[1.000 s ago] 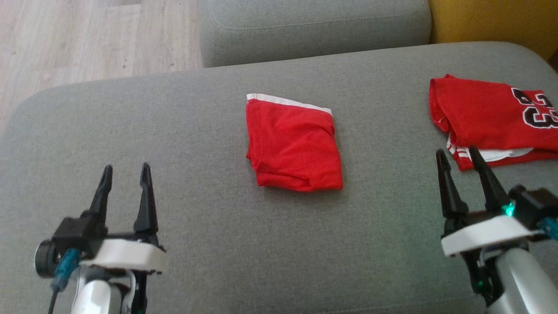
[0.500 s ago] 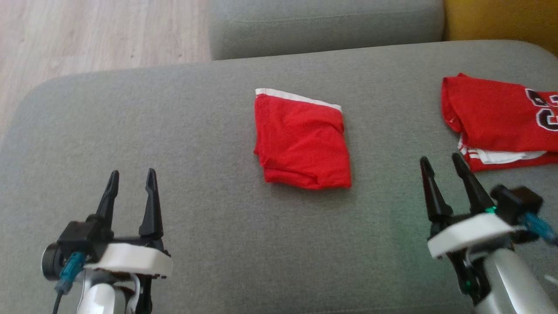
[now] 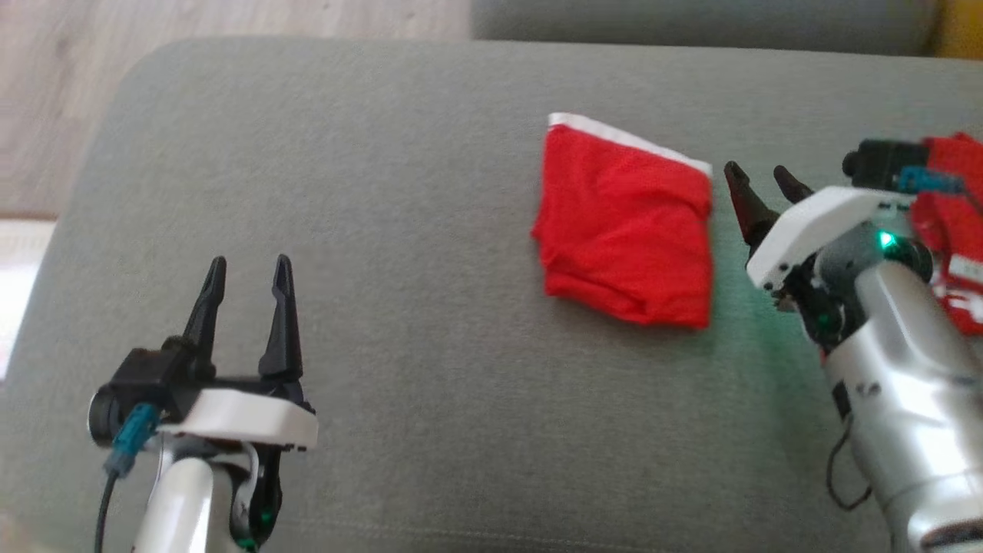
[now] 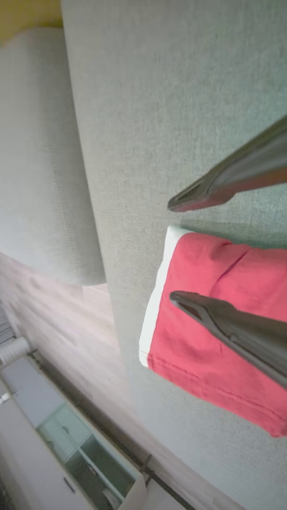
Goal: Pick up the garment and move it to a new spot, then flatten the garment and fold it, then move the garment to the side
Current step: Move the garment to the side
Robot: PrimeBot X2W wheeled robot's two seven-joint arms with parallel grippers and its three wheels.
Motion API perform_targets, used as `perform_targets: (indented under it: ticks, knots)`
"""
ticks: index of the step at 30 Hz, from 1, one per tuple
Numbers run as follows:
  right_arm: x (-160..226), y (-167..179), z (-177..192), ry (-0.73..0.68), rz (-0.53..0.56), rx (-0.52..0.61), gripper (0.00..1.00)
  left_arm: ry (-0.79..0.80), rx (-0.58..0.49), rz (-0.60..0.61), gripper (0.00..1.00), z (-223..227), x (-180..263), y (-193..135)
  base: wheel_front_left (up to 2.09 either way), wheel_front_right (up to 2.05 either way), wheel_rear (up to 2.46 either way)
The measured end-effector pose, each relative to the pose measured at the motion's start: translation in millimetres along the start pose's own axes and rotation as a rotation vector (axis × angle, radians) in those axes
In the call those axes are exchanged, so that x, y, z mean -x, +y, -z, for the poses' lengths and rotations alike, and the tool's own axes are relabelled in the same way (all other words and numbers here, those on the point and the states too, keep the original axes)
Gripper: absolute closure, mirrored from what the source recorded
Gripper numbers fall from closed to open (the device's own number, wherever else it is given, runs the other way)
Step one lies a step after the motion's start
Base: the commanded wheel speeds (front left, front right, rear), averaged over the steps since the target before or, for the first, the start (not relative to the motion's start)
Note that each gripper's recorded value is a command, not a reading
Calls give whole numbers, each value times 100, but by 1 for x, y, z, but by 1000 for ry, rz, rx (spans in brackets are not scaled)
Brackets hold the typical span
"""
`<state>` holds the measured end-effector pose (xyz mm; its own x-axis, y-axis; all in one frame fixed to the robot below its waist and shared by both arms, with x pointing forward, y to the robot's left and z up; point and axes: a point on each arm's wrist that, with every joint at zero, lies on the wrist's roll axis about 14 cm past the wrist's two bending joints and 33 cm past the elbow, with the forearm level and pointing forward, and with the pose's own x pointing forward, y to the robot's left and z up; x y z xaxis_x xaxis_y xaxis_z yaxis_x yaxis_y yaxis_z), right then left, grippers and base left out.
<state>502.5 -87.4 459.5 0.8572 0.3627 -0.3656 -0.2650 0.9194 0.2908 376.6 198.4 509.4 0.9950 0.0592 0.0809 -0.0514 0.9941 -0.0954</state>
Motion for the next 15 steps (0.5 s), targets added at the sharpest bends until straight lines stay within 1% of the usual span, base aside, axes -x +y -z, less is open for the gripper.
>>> perform_targets:
  ticks: [5,7,8,10,15]
  knots:
    - [-29,-4,28,219,24,-42,0,10,-10,-45,0,2,0,17,0,0,0]
    - [-34,-9,47,326,47,-97,0,15,-13,-63,0,3,1,23,0,0,0]
    - [-36,-11,67,422,63,-136,0,28,-5,-81,0,7,3,28,0,0,0]
    - [-40,-5,76,473,56,-198,0,39,-2,-91,0,10,5,30,0,0,0]
    - [-48,6,78,535,33,-250,0,49,-4,-98,0,14,3,30,0,0,0]
